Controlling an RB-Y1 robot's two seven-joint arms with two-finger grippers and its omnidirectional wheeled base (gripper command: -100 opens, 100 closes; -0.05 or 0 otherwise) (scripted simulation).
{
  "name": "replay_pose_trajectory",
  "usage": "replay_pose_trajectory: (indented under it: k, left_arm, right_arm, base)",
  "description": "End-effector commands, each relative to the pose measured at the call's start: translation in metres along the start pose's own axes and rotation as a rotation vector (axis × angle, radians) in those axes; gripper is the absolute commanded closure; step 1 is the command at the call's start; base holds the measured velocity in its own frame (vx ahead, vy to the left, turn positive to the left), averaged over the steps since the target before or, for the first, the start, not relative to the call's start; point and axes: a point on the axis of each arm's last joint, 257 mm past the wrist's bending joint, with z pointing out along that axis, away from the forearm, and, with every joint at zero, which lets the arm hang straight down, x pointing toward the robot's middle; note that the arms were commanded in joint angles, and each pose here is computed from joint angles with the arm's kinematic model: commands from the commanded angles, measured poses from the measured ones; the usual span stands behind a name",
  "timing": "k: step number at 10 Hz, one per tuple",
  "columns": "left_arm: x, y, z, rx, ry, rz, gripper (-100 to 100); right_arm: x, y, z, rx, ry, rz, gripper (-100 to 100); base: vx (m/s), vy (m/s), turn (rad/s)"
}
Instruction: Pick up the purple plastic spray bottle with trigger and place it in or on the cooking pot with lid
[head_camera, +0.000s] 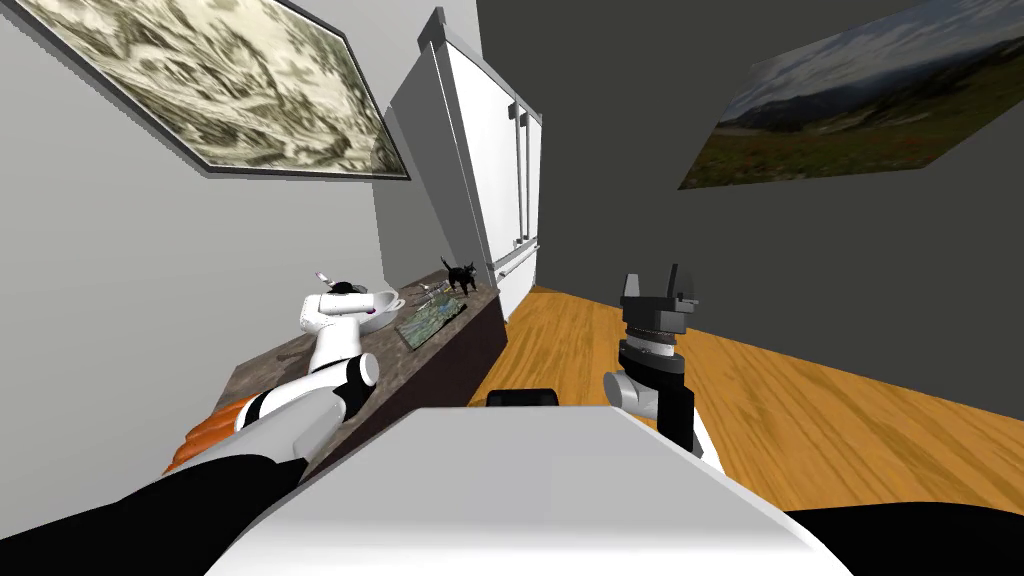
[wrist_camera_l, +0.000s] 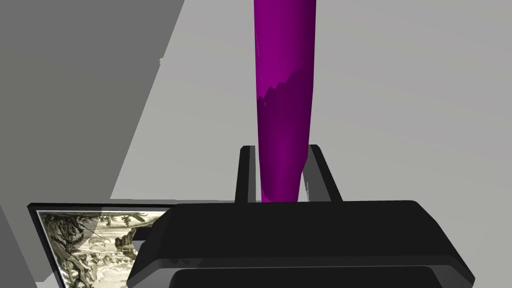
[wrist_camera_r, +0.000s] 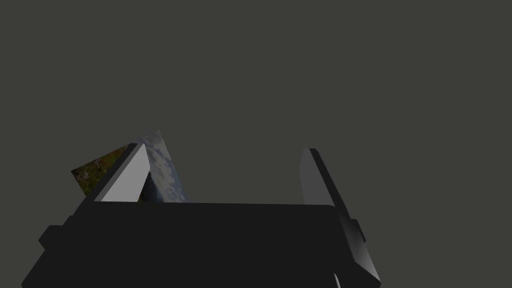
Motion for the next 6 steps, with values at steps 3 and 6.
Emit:
replay_pose_trajectory:
  k: [3, 6]
  left_arm:
    - [-0.015, 0.012, 0.006, -0.032, -0.016, 0.003, 100]
    - [-0.026, 0.017, 0.009, -0.046, -0.031, 0.013, 100]
  right_arm:
    - [0.0, 0.0, 0.0, 0.0, 0.0, 0.0, 0]
    - [0.0, 0.0, 0.0, 0.0, 0.0, 0.0, 0]
  base:
    - [0.02, 0.241, -0.155]
    - [0.031, 0.213, -0.111]
